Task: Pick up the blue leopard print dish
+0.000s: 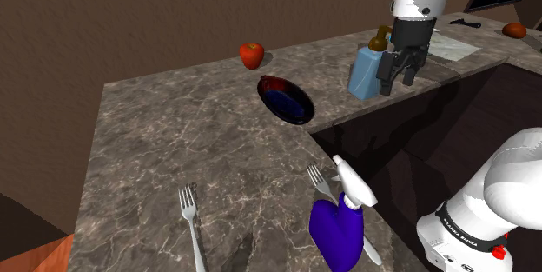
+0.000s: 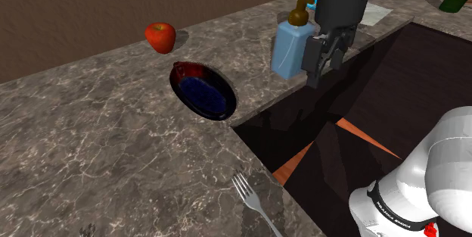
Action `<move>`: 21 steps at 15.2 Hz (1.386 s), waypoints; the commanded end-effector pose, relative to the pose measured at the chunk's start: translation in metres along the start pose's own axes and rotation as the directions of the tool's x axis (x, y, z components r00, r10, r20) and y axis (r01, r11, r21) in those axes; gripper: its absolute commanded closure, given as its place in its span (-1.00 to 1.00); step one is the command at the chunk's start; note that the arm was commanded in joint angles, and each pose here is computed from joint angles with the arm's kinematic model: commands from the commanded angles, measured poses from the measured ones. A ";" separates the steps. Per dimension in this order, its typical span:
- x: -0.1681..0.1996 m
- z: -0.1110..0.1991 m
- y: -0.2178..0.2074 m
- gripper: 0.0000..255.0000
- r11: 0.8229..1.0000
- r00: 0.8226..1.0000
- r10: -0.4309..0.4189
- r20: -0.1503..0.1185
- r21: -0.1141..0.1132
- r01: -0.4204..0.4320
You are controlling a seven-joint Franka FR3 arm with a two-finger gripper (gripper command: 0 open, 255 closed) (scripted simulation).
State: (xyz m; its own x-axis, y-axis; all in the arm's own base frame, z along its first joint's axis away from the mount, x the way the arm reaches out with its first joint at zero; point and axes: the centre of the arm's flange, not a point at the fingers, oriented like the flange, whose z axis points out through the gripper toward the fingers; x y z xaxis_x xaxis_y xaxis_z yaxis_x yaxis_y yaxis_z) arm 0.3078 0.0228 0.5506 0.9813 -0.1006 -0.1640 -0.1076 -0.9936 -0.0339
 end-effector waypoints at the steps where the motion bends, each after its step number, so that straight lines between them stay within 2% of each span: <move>1: 0.000 0.000 0.000 -1.00 1.000 1.000 0.000 0.000 0.000 0.000; 11: 0.110 0.029 -0.030 -1.00 0.997 0.993 0.081 -0.089 0.025 -0.079; 21: 0.225 0.048 -0.051 -1.00 0.986 0.971 0.164 -0.176 0.057 -0.156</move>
State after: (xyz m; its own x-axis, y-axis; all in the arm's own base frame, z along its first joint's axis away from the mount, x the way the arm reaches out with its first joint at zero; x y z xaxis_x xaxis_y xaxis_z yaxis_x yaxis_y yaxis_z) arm 0.5126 0.0539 0.4743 0.9655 -0.2605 -0.0011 -0.2600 -0.9636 -0.0615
